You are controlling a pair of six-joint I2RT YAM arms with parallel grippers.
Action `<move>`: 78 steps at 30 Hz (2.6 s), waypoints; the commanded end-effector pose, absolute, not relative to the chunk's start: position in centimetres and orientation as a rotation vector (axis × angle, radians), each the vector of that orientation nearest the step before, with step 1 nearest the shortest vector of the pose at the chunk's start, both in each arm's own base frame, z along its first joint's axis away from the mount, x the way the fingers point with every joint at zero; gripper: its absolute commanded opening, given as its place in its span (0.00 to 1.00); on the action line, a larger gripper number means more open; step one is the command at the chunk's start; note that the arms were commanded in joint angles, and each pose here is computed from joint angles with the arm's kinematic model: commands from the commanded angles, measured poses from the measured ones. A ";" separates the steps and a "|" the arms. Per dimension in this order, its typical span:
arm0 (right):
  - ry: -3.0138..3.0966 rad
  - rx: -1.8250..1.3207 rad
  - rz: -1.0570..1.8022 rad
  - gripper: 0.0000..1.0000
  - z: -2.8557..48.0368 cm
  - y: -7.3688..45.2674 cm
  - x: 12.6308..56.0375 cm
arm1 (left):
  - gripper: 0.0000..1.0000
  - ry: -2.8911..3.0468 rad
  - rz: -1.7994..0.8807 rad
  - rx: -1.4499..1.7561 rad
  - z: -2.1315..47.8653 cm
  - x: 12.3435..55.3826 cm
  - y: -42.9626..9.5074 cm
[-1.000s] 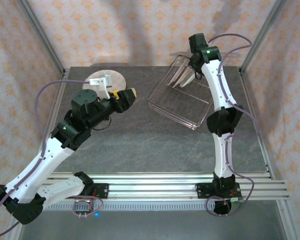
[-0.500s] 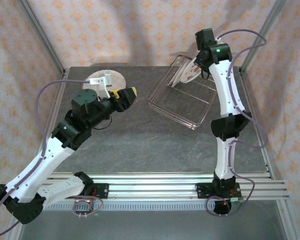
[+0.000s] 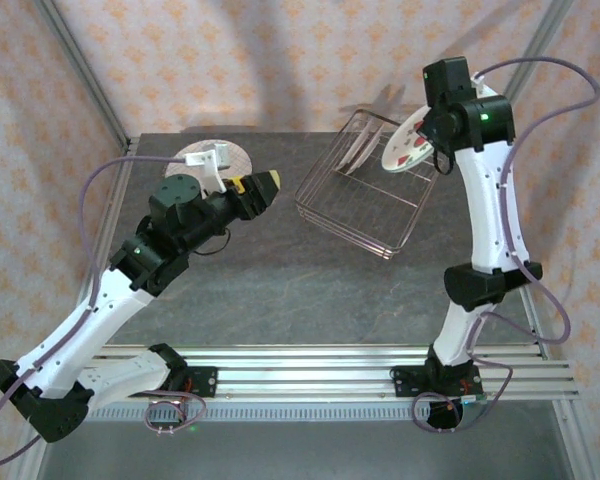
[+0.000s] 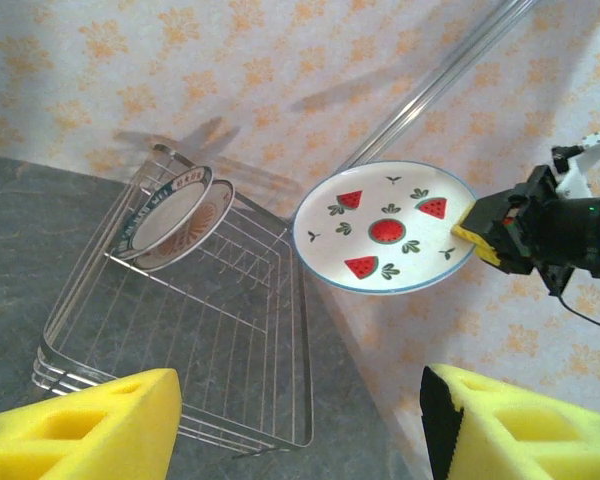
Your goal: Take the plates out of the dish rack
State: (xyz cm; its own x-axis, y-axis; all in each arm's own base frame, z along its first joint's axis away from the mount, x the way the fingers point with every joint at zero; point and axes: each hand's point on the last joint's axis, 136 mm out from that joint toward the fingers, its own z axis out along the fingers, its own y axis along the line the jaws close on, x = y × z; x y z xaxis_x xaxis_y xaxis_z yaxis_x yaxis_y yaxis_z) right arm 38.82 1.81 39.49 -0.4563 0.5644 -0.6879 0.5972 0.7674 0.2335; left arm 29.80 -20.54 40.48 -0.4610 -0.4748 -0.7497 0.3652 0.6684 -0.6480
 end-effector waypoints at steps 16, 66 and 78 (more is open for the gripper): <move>2.019 0.927 0.053 0.00 43.2 -1.2 28.9 | 0.64 1.918 -1.447 -0.240 40.1 33.6 -29.7; 2.057 0.883 0.800 0.01 40.3 7.6 31.9 | 0.00 2.021 -1.864 -0.397 36.7 37.2 -38.5; 2.149 0.642 0.831 0.63 41.3 9.8 32.2 | 0.00 1.829 -1.899 -0.433 42.0 37.9 -32.8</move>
